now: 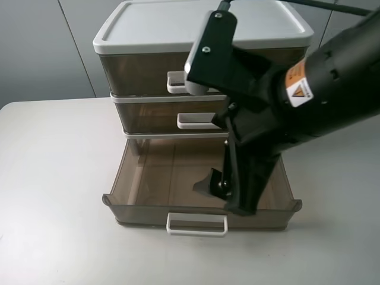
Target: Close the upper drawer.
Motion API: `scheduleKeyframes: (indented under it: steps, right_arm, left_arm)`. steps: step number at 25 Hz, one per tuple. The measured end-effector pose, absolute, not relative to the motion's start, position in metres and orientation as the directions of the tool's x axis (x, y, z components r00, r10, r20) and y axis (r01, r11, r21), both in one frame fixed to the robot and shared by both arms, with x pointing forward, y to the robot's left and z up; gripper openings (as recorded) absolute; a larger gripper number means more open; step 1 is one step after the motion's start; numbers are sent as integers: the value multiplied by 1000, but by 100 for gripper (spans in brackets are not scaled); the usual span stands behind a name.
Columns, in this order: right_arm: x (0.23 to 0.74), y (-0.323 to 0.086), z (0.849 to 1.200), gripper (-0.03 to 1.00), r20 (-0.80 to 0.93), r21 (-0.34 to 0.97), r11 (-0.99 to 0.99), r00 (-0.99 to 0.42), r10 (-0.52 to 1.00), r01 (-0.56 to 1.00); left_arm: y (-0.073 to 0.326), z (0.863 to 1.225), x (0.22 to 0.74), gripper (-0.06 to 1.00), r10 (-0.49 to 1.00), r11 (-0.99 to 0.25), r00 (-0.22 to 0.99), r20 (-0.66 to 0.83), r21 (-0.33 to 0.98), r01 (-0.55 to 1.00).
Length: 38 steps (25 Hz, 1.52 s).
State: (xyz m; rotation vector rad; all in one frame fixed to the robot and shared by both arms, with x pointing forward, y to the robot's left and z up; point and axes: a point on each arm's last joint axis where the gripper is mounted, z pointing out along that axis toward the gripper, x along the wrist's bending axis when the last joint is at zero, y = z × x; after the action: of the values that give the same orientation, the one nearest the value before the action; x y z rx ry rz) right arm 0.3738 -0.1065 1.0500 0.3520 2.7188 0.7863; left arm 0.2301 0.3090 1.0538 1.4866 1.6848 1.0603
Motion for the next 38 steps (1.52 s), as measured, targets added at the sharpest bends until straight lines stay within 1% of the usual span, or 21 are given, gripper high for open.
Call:
scheduleKeyframes:
  steps: [5, 9, 13, 16, 21, 25, 28, 30, 32, 36, 38]
  right_arm:
    - [334, -161, 1077, 70, -127, 623, 736, -894, 429, 264]
    - [302, -206, 1085, 70, -70, 678, 657, -862, 503, 329]
    - [276, -246, 1083, 70, -34, 719, 590, -829, 558, 367]
    - [262, -270, 1073, 70, -35, 737, 562, -808, 588, 376]
    - [246, -293, 1054, 70, -1, 808, 467, -792, 610, 359]
    - [237, -306, 1053, 70, 19, 871, 376, -785, 619, 317]
    - [236, -308, 1053, 70, 32, 878, 342, -755, 655, 334]
    - [236, -308, 1053, 70, 29, 880, 316, -704, 709, 355]
    - [235, -308, 1053, 70, 30, 881, 272, -619, 785, 388]
    - [233, -307, 1053, 70, 28, 881, 168, -402, 915, 443]
    - [232, -306, 1053, 70, 30, 881, 112, -290, 957, 460]
  left_arm:
    - [309, 1054, 230, 74, 988, 32, -150, 43, 884, 466]
    - [309, 1054, 230, 74, 988, 32, -150, 43, 884, 466]
    - [309, 1054, 230, 74, 988, 32, -150, 43, 884, 466]
    - [309, 1054, 230, 74, 988, 32, -150, 43, 884, 466]
    - [309, 1054, 230, 74, 988, 32, -150, 43, 884, 466]
    - [309, 1054, 230, 74, 988, 32, -150, 43, 884, 466]
    - [309, 1054, 230, 74, 988, 32, -150, 43, 884, 466]
    - [309, 1054, 230, 74, 988, 32, -150, 43, 884, 466]
    - [309, 1054, 230, 74, 988, 32, -150, 43, 884, 466]
    - [309, 1054, 230, 74, 988, 32, -150, 43, 884, 466]
    - [309, 1054, 230, 74, 988, 32, -150, 43, 884, 466]
